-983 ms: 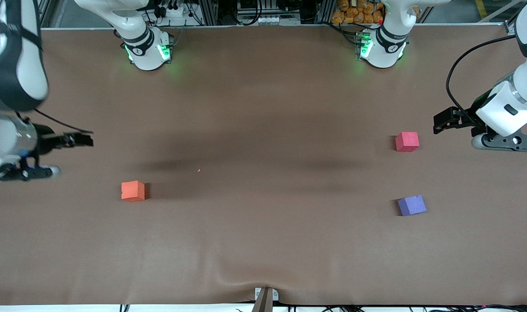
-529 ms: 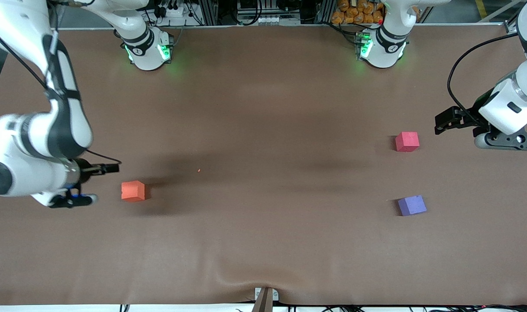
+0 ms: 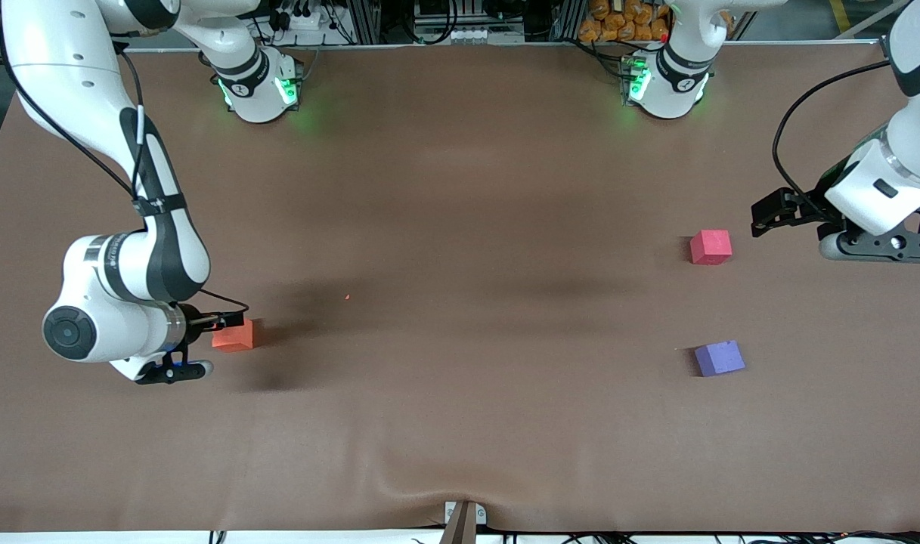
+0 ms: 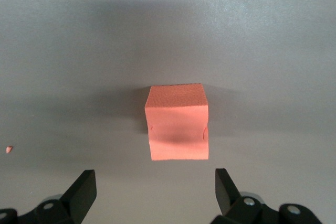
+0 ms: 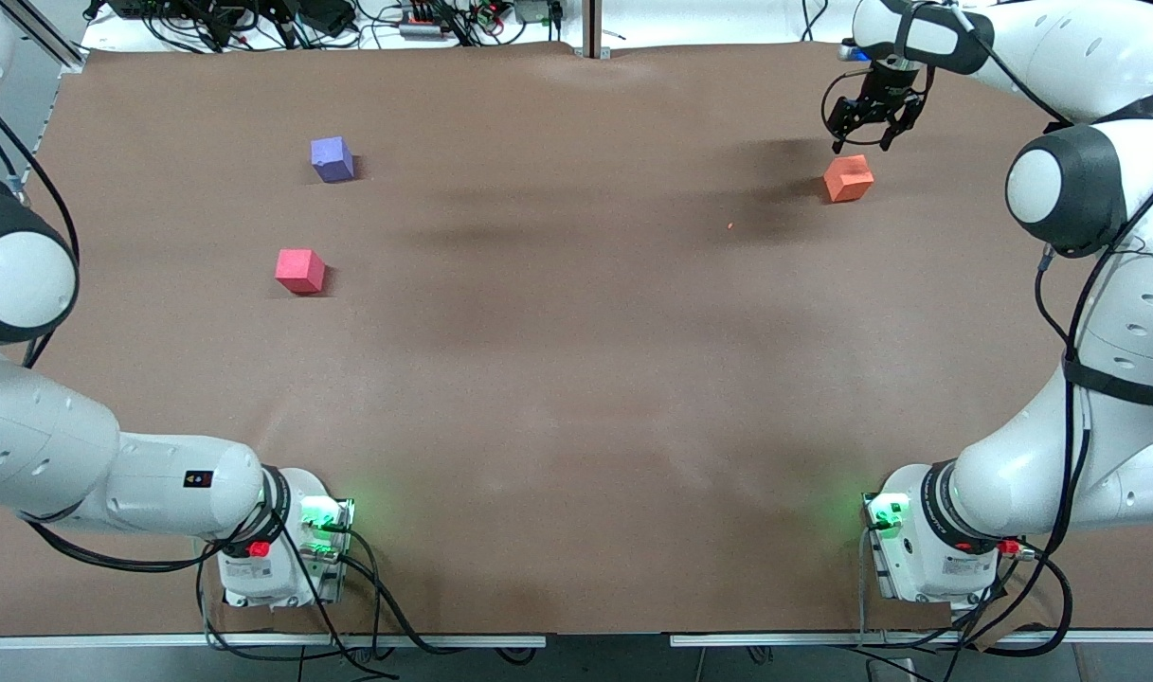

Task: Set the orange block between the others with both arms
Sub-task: 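Reach the right gripper down to the orange block and grasp it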

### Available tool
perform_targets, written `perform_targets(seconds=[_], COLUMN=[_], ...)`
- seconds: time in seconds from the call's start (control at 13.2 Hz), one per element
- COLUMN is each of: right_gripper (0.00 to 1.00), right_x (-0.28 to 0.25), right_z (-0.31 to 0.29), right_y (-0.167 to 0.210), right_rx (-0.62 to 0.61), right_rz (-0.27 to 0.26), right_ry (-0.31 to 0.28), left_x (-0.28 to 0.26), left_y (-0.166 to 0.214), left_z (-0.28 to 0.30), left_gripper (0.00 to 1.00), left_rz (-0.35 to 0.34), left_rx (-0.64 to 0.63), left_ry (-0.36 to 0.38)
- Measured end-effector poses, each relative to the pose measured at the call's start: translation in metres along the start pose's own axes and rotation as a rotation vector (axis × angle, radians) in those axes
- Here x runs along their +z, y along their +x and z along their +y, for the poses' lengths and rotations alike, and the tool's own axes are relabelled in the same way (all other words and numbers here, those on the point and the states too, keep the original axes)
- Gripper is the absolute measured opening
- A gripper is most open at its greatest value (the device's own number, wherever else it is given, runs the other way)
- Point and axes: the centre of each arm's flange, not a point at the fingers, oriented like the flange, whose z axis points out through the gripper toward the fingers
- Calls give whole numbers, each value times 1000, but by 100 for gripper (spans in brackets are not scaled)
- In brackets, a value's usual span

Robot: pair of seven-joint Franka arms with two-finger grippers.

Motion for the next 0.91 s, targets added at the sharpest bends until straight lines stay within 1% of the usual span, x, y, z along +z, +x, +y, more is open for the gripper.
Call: perform_targets(seconds=[0.15, 0.3, 0.53, 0.91], right_gripper=[100, 100, 100, 100], right_x=[13, 25, 38, 58], right_z=[2, 5, 8, 20], right_y=[3, 7, 13, 19], right_rx=[2, 6, 10, 8], right_rz=[-12, -13, 5, 14], right_ry=[0, -1, -3, -4], left_x=[7, 19, 34, 35], left_y=[1, 4, 8, 8], left_z=[2, 4, -2, -23], left_gripper=[100, 100, 100, 100], left_rz=[-11, -33, -60, -69], left_rx=[3, 8, -3, -39], left_ry=[0, 0, 0, -1])
